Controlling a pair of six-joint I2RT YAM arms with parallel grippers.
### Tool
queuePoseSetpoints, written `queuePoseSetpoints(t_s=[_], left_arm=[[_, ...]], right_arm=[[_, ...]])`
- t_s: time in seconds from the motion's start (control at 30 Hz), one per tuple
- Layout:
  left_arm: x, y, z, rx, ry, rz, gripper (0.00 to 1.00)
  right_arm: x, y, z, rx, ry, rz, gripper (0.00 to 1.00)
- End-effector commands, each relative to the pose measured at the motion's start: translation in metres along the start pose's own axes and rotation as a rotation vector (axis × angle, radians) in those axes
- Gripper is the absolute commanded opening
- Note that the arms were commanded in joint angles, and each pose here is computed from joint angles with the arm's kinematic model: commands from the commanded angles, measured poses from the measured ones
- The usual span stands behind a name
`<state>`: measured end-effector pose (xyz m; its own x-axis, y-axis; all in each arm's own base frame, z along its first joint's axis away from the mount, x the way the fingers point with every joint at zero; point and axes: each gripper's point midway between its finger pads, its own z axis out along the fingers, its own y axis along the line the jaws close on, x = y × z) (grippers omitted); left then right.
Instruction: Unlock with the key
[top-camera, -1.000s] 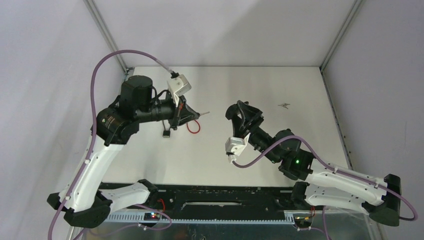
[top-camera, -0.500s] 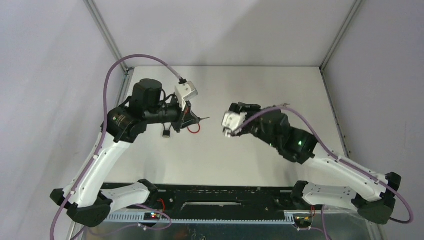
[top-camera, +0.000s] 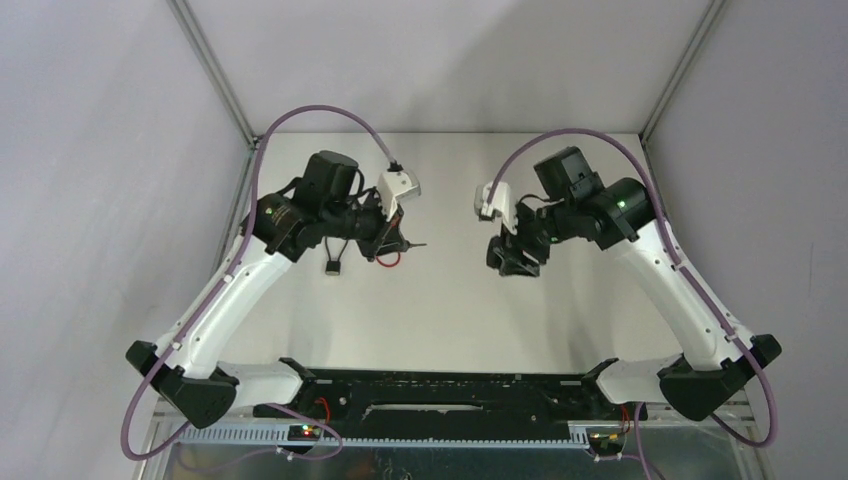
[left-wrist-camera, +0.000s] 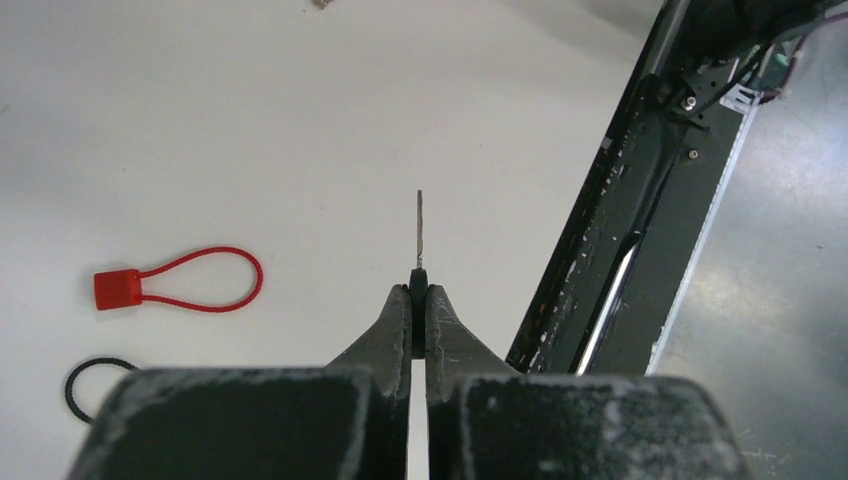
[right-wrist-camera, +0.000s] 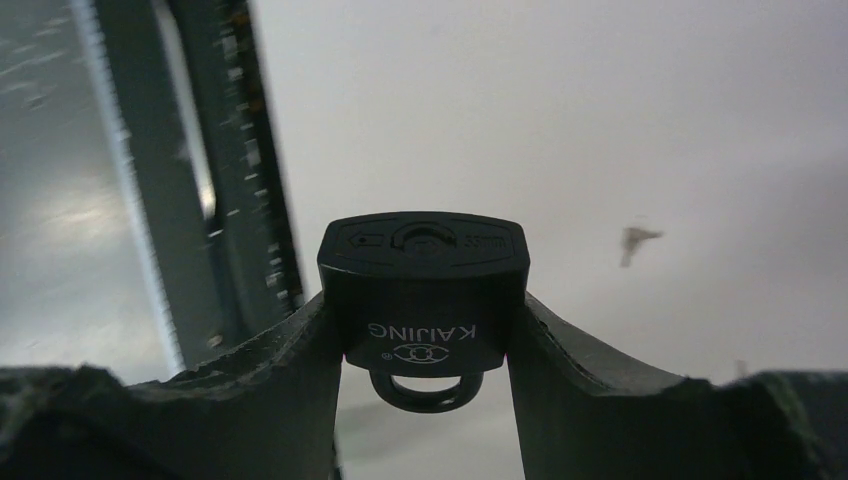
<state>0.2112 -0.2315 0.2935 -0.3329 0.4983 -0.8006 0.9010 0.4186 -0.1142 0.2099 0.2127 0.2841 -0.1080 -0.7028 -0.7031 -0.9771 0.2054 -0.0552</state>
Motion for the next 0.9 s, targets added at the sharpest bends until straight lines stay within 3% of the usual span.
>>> queuePoseSetpoints(t_s=[0.0, 0.17, 0.23, 0.4, 0.67, 0.87], left_arm=[[0.010, -0.012, 0.003, 0.086, 0.029, 0.067, 0.00], [0.021, -0.013, 0.012, 0.124, 0.060, 0.058, 0.00], [0.023, -0.012, 0.014, 0.120, 0.065, 0.053, 0.00], [0.024, -0.020, 0.015, 0.172, 0.053, 0.032, 0.00], [0.035, -0.050, 0.019, 0.333, 0.049, -0.006, 0.00], [0.050, -0.074, 0.021, 0.423, 0.092, 0.030, 0.00]], right_arm=[[-0.001, 0.056, -0.016, -0.231, -0.076, -0.023, 0.00], [0.016, 0.077, -0.002, -0.488, -0.007, 0.051, 0.00], [0.024, 0.076, 0.012, -0.570, 0.014, 0.161, 0.00], [0.039, 0.085, 0.037, -0.711, -0.035, 0.182, 0.00], [0.038, 0.092, 0.060, -0.825, -0.161, 0.222, 0.00], [0.047, 0.109, 0.081, -0.939, -0.107, 0.258, 0.00]])
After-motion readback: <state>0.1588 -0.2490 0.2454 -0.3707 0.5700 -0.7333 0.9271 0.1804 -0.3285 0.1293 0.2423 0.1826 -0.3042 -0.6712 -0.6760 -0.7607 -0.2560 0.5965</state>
